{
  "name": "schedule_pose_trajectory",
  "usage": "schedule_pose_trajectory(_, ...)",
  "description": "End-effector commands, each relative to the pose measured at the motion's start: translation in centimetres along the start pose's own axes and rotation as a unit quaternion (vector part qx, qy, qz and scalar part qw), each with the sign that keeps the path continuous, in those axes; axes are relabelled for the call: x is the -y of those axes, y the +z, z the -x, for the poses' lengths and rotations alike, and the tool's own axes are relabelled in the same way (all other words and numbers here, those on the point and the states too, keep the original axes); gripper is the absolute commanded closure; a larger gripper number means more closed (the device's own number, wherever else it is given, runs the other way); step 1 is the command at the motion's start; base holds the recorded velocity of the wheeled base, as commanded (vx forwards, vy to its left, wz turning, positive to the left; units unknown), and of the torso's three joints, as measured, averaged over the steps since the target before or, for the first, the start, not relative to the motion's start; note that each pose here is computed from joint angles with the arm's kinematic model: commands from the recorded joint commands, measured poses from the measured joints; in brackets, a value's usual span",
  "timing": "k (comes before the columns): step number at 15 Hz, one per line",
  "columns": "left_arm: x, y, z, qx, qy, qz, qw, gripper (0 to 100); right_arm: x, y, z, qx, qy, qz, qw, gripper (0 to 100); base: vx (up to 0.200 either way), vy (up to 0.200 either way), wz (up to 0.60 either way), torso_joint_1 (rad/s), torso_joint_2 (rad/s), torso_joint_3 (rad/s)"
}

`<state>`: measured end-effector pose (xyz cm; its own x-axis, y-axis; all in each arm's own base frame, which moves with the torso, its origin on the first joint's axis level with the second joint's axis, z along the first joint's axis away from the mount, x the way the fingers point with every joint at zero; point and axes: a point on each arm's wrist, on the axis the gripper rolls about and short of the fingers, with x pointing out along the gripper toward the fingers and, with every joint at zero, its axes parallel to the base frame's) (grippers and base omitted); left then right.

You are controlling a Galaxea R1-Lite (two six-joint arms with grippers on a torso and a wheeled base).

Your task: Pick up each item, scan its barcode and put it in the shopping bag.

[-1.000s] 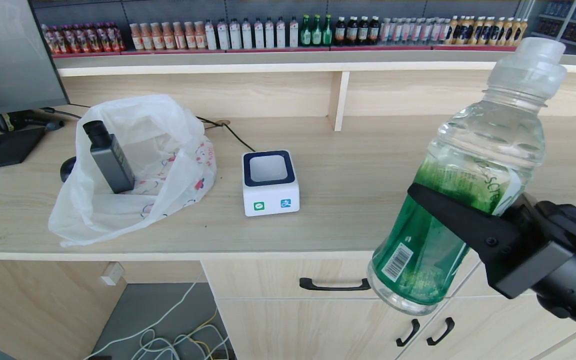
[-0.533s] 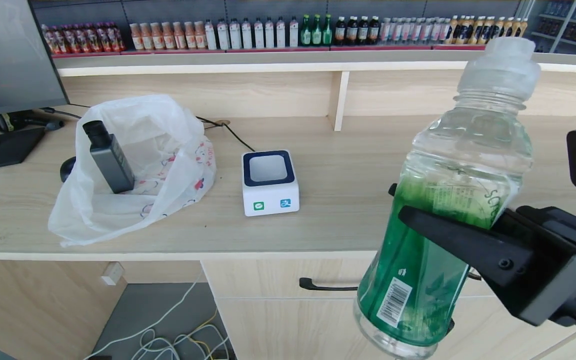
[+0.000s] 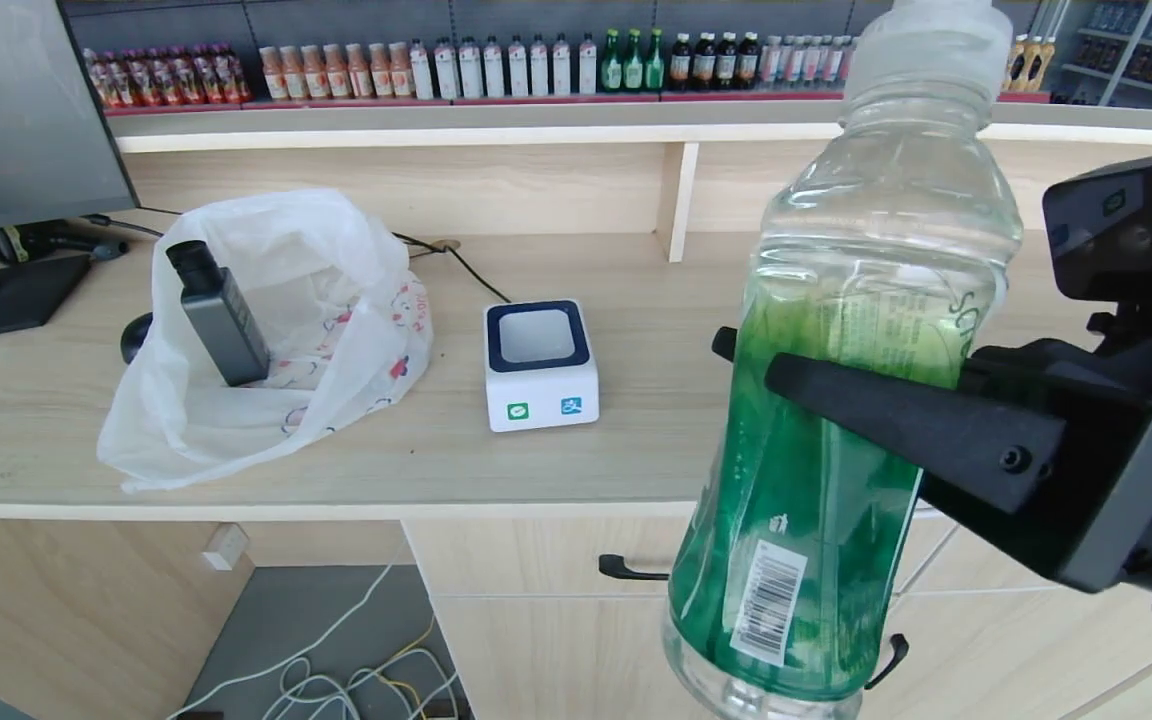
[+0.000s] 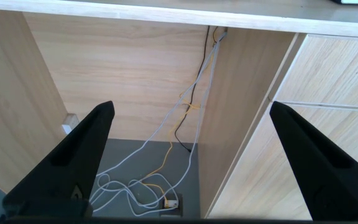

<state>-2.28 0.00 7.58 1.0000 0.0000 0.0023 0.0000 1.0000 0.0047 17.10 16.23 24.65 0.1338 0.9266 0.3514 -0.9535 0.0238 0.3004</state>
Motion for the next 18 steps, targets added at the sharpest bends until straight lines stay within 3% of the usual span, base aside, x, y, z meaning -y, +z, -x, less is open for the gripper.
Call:
schedule_pose_trajectory(1,0.0,0.0,0.0,0.0,0.0,0.0,1.0,0,1.0,0.0,-1.1,0.0,0.001,-0.008,1.0,100,0.0,0.0,0.0,0.0,0.0,0.0)
schedule_pose_trajectory(5,0.0,0.0,0.0,0.0,0.0,0.0,1.0,0,0.6,0.2,-0.8,0.012,0.035,-0.05,0.998,100,0.0,0.0,0.0,0.0,0.0,0.0)
schedule_pose_trajectory(18,0.0,0.0,0.0,0.0,0.0,0.0,1.0,0,1.9,-0.8,-1.1,-0.011,0.053,-0.059,0.997,100,0.0,0.0,0.0,0.0,0.0,0.0)
